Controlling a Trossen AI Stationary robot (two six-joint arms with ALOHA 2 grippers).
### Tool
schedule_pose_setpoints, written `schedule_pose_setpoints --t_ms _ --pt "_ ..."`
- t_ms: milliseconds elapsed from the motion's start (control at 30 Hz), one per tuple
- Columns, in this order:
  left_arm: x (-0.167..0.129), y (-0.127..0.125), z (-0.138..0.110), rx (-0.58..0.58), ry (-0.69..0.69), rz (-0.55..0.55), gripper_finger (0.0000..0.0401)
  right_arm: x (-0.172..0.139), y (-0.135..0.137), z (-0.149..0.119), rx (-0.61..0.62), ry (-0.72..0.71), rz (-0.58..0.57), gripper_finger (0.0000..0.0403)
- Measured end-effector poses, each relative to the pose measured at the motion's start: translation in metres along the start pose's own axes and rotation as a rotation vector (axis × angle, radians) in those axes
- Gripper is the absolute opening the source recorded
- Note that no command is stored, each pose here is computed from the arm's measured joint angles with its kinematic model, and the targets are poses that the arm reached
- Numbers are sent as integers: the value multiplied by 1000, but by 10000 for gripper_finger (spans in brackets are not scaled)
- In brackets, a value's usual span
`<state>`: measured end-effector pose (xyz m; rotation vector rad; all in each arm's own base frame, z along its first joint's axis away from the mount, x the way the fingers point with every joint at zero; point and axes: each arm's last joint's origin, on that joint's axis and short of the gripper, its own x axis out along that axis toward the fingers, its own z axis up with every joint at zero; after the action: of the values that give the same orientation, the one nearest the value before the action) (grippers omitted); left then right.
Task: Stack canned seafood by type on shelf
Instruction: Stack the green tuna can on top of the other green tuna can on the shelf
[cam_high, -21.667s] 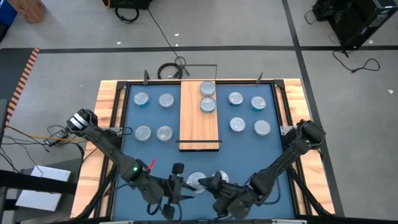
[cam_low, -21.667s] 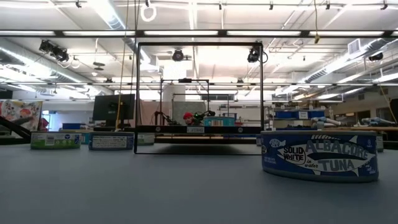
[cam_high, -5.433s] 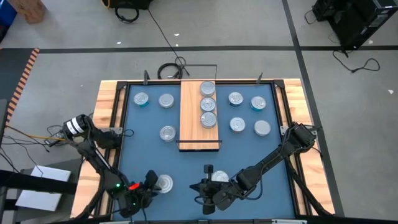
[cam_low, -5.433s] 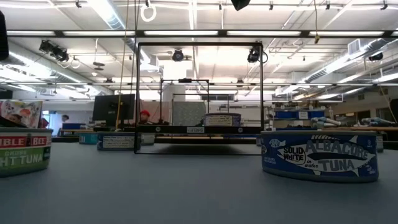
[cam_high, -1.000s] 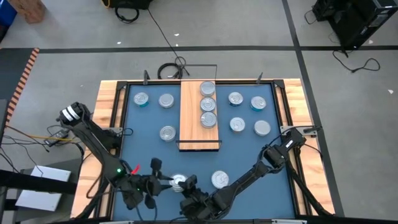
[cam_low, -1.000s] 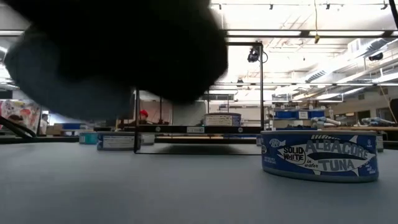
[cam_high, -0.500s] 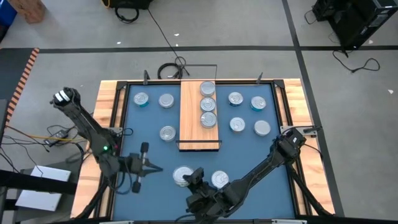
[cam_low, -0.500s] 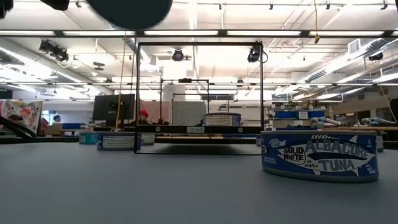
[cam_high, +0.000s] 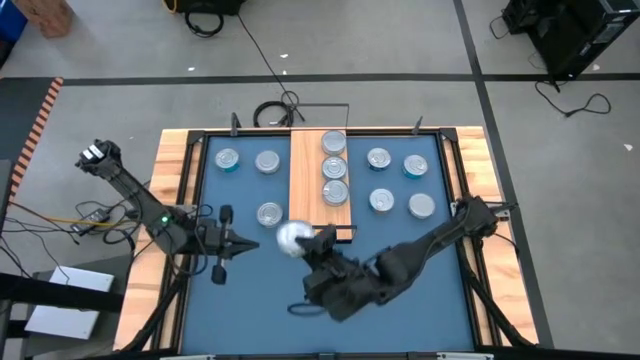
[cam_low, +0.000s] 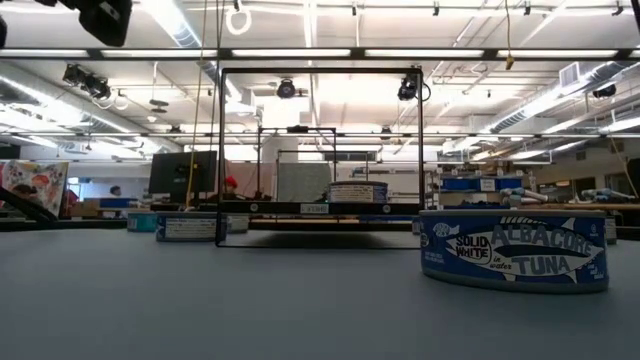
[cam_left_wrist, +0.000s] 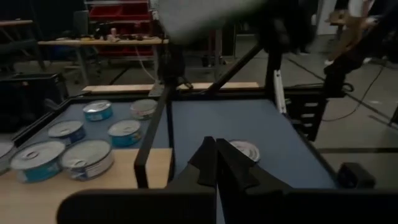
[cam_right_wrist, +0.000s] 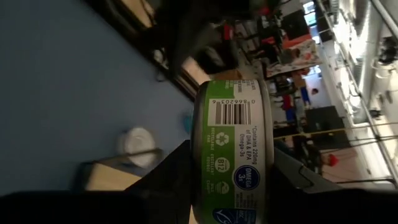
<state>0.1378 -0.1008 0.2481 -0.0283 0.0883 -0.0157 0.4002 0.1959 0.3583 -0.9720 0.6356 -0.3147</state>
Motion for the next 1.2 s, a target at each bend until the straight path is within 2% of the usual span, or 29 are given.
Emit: schedule_pose_setpoints --t_ms 300,600,833,1067,1200 --pt "12 21 5 19 -8 -28 2 4 -69 -38 -25 106 -38 138" --pt "25 54 10 16 -23 -61 1 43 -102 -85 -69 284 42 138" --pt "31 82 12 2 -33 -66 1 76 -104 -124 -26 322 103 138" --pt "31 105 10 -7 -28 -31 1 96 -93 -180 45 228 39 138" --pt "31 116 1 -41 -9 3 1 110 -82 -218 29 182 7 138"
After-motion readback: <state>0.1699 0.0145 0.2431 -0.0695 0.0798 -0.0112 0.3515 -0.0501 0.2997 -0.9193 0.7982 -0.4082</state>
